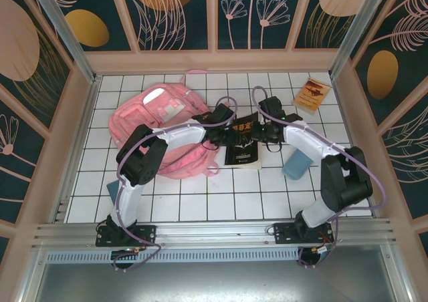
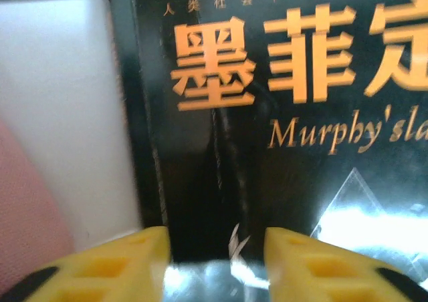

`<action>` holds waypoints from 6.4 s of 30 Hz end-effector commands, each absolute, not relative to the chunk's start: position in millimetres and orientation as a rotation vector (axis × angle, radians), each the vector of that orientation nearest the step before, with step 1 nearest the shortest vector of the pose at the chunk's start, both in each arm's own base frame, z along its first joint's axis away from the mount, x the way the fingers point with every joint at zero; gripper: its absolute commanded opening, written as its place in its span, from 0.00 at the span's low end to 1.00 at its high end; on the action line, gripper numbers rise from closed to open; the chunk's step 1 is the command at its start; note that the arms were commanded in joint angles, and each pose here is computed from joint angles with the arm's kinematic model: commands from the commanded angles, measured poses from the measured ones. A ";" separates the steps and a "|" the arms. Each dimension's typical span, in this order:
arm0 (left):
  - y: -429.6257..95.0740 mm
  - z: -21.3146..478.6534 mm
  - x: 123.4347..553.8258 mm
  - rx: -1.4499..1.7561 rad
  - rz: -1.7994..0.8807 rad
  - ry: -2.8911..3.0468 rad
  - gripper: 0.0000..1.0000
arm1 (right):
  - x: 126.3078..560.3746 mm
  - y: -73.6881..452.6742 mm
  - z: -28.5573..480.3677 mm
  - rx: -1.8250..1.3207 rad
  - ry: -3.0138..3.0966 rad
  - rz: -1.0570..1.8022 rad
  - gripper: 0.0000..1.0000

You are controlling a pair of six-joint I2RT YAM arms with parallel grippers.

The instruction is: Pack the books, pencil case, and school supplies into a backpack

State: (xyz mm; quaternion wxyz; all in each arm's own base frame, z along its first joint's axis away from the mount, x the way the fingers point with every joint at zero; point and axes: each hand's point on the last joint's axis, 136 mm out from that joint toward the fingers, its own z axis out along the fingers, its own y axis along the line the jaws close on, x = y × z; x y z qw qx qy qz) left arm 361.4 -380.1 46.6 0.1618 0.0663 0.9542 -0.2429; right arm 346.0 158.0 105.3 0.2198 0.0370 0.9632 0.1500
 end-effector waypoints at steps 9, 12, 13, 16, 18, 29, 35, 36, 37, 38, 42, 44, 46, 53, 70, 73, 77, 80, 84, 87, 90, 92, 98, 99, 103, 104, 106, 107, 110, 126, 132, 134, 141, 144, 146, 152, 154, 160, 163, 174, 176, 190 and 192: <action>-338.7 192.7 394.0 0.104 -0.915 2.381 0.87 | 343.8 163.0 251.0 -0.052 2.258 0.869 0.00; -327.5 210.4 386.8 0.108 -1.082 2.310 0.99 | 335.2 181.1 283.0 -0.148 2.173 1.018 0.00; -324.2 220.8 383.0 0.118 -1.125 2.276 0.99 | 332.4 186.2 291.6 -0.177 2.149 1.063 0.00; -319.7 232.5 372.3 0.173 -1.237 2.223 0.99 | 323.9 200.1 314.8 -0.266 2.082 1.186 0.00; -317.6 234.9 366.1 0.191 -1.304 2.208 0.98 | 319.1 207.5 325.3 -0.315 2.046 1.257 0.00; -330.9 270.8 343.4 0.265 -1.714 1.959 0.99 | 309.5 227.7 340.2 -0.438 1.977 1.471 0.00; -330.7 295.4 331.0 0.334 -1.780 1.863 0.92 | 313.1 226.4 335.0 -0.431 1.991 1.460 0.00; -330.5 297.7 330.3 0.341 -1.778 1.856 0.87 | 315.5 225.7 332.2 -0.421 2.000 1.450 0.00; -330.3 299.5 329.8 0.345 -1.778 1.853 0.81 | 317.6 224.9 331.2 -0.414 2.004 1.438 0.00; -329.8 299.8 329.8 0.341 -1.775 1.854 0.72 | 320.7 223.6 327.9 -0.400 2.017 1.424 0.00; -328.6 300.9 330.9 0.324 -1.768 1.858 0.46 | 329.2 218.6 317.7 -0.360 2.051 1.394 0.00; -327.9 300.4 331.6 0.313 -1.764 1.862 0.39 | 333.8 214.8 311.9 -0.338 2.068 1.378 0.00; -327.3 301.7 331.5 0.309 -1.765 1.858 0.37 | 336.9 210.1 307.1 -0.317 2.078 1.372 0.00; -328.2 312.8 328.2 0.327 -1.813 1.813 0.49 | 337.9 206.5 299.1 -0.302 2.088 1.393 0.00; -329.1 317.4 326.0 0.340 -1.850 1.783 0.16 | 341.0 203.1 285.0 -0.261 2.117 1.402 0.00; -329.2 313.5 330.3 0.309 -1.832 1.807 0.09 | 340.1 202.6 284.3 -0.247 2.123 1.406 0.12; -325.6 310.7 344.3 0.216 -1.761 1.840 0.02 | 354.1 179.0 275.8 -0.070 2.168 1.253 0.66; -317.8 317.1 358.2 0.107 -1.697 1.822 0.02 | 356.3 164.5 274.4 0.051 2.144 1.232 0.87; -299.9 333.6 380.1 -0.084 -1.614 1.744 0.01 | 346.9 165.1 277.9 0.209 2.048 1.358 0.99; -276.3 347.6 393.7 -0.266 -1.537 1.665 0.00 | 337.8 173.3 276.7 0.322 1.988 1.436 0.99; -258.4 362.1 398.8 -0.370 -1.504 1.578 0.00 | 327.3 192.0 278.0 0.387 1.926 1.552 0.99; -253.8 371.6 398.1 -0.402 -1.532 1.525 0.00 | 319.8 209.5 282.5 0.404 1.877 1.671 0.99; -248.5 385.7 396.9 -0.439 -1.589 1.445 0.00 | 316.8 231.6 316.1 0.452 1.624 1.849 0.99; -247.6 387.6 396.5 -0.441 -1.594 1.435 0.00 | 317.2 233.6 321.5 0.447 1.602 1.860 0.99; -246.8 391.1 396.8 -0.457 -1.627 1.405 0.00 | 325.3 247.0 330.6 0.465 1.595 1.903 0.99; -246.8 391.6 396.7 -0.463 -1.637 1.399 0.00 | 327.9 250.7 329.0 0.486 1.602 1.922 0.99; -246.3 390.8 397.9 -0.481 -1.653 1.390 0.00 | 332.9 256.8 329.5 0.515 1.592 1.975 0.99; -245.8 391.2 398.1 -0.488 -1.658 1.384 0.00 | 335.9 261.2 328.6 0.540 1.595 2.012 0.99; -243.9 395.7 396.8 -0.490 -1.670 1.361 0.00 | 341.4 274.8 333.2 0.547 1.568 2.107 0.98; -234.8 394.6 390.7 -0.519 -1.649 1.360 0.00 | 361.9 277.7 321.8 0.709 1.484 2.163 0.60; -236.9 388.7 389.4 -0.525 -1.667 1.377 0.00 | 365.3 278.8 317.2 0.736 1.508 2.143 0.42; -237.7 383.9 389.8 -0.532 -1.661 1.397 0.00 | 367.4 280.3 313.6 0.752 1.530 2.132 0.38; -234.4 348.2 389.9 -0.586 -1.531 1.561 0.35 | 369.0 270.9 307.0 0.740 1.547 2.045 0.12; -221.2 309.3 388.1 -0.651 -1.359 1.700 0.67 | 368.7 262.1 300.2 0.719 1.614 1.919 0.08; -211.2 281.8 384.5 -0.678 -1.223 1.807 0.80 | 367.7 253.1 293.8 0.705 1.676 1.802 0.07; -196.1 235.2 368.2 -0.566 -0.947 2.022 0.94 | 361.8 213.0 285.4 0.629 1.783 1.491 0.05; -196.3 227.8 365.8 -0.466 -0.861 2.089 0.95 | 360.2 202.1 285.2 0.592 1.821 1.398 0.05; -211.7 207.7 357.2 -0.072 -0.680 2.310 0.95 | 350.9 170.6 288.0 0.527 1.866 1.168 0.05; -222.5 196.1 346.4 0.094 -0.646 2.393 0.92 | 347.3 157.9 284.8 0.540 1.871 1.120 0.05; -261.0 144.9 309.5 0.553 -0.534 2.587 0.71 | 344.6 142.6 268.1 0.588 1.903 1.090 0.05; -261.7 133.2 309.8 0.575 -0.509 2.624 0.67 | 344.2 143.2 266.5 0.590 1.906 1.094 0.05; -275.5 99.6 302.3 0.788 -0.543 2.707 0.43 | 341.0 143.1 260.9 0.592 1.928 1.094 0.05; -275.7 97.0 302.4 0.803 -0.534 2.709 0.40 | 340.8 143.1 260.9 0.592 1.927 1.095 0.05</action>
